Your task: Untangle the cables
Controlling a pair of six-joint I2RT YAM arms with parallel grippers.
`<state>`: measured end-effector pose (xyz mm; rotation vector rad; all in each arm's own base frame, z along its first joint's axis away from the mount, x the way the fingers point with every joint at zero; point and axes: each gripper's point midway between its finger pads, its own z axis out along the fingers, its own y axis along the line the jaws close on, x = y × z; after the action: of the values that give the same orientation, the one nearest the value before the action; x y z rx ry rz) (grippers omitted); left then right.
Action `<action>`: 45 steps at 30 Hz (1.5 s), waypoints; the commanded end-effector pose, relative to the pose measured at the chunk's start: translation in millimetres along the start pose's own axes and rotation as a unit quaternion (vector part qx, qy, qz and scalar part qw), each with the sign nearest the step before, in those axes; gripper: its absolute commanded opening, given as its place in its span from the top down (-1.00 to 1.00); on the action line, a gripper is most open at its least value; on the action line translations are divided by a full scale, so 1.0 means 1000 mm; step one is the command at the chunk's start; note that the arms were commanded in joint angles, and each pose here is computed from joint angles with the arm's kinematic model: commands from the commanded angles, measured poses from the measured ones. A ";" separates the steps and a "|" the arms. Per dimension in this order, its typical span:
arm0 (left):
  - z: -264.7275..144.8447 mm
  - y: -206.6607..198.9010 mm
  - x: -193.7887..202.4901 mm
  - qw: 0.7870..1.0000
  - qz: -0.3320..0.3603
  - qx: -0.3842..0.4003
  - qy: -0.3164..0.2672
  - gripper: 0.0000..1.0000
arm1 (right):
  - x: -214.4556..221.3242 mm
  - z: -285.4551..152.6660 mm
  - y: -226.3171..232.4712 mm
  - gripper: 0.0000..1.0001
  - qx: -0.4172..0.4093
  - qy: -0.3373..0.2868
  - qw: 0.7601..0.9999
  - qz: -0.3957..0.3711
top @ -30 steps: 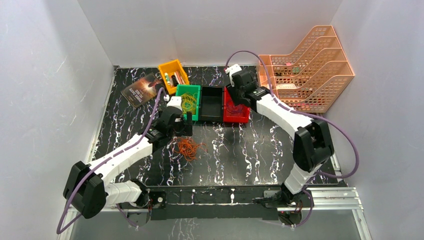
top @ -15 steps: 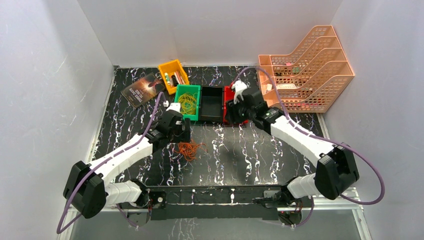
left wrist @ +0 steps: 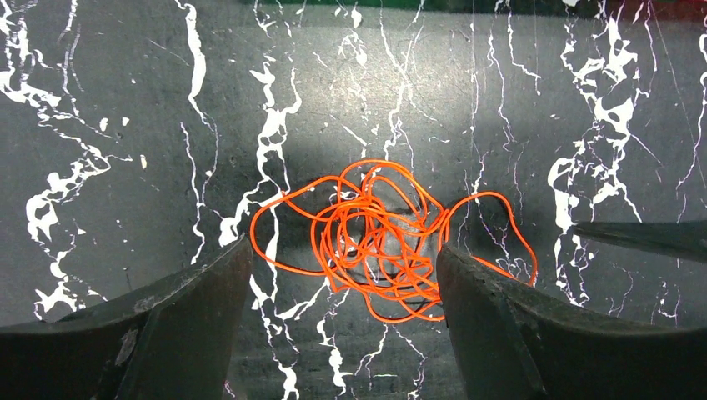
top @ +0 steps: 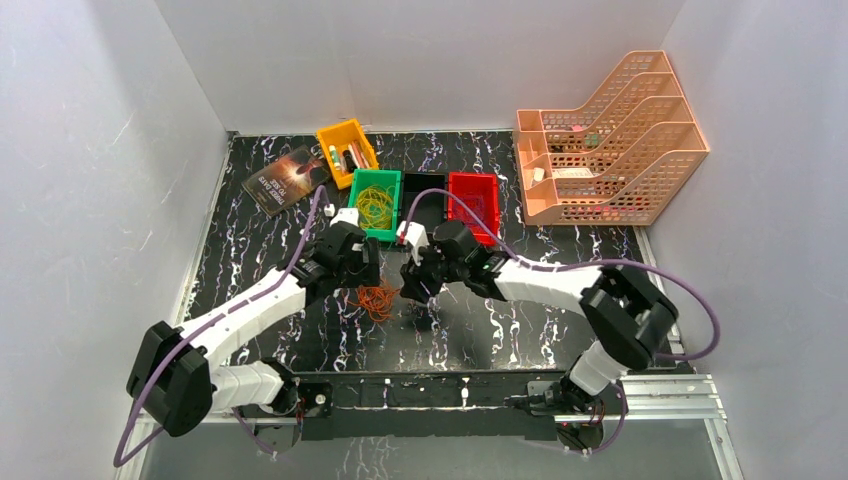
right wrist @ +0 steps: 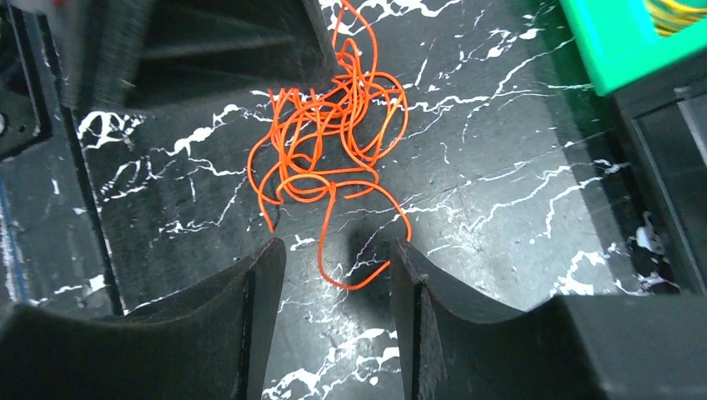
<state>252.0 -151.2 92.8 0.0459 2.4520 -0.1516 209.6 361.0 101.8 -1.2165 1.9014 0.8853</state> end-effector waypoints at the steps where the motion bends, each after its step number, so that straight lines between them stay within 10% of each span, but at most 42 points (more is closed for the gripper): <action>1: -0.014 0.012 -0.004 0.999 -0.014 -0.016 -0.024 -0.60 | -0.032 0.020 0.004 -0.15 -0.038 -0.064 0.995 -0.072; 13: -0.031 0.024 -0.009 0.997 -0.044 -0.022 -0.065 -0.61 | -0.001 0.046 0.000 0.00 -0.054 -0.014 0.997 -0.058; 27: -0.039 0.024 -0.018 0.993 -0.055 -0.003 -0.103 -0.64 | -0.009 0.041 -0.010 0.96 -0.020 -0.022 0.998 -0.049; 32: -0.043 0.010 -0.028 0.988 -0.052 0.046 -0.138 -0.67 | -0.026 0.014 -0.003 1.00 -0.008 -0.028 0.998 -0.046; 45: -0.114 -0.060 -0.096 0.903 0.079 0.260 -0.334 -0.82 | -0.076 -0.070 -0.014 1.00 0.049 -0.023 0.998 0.038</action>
<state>247.2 -176.1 203.7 0.1870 1.8430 -0.5892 231.2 343.4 168.4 -1.1238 1.8917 0.8304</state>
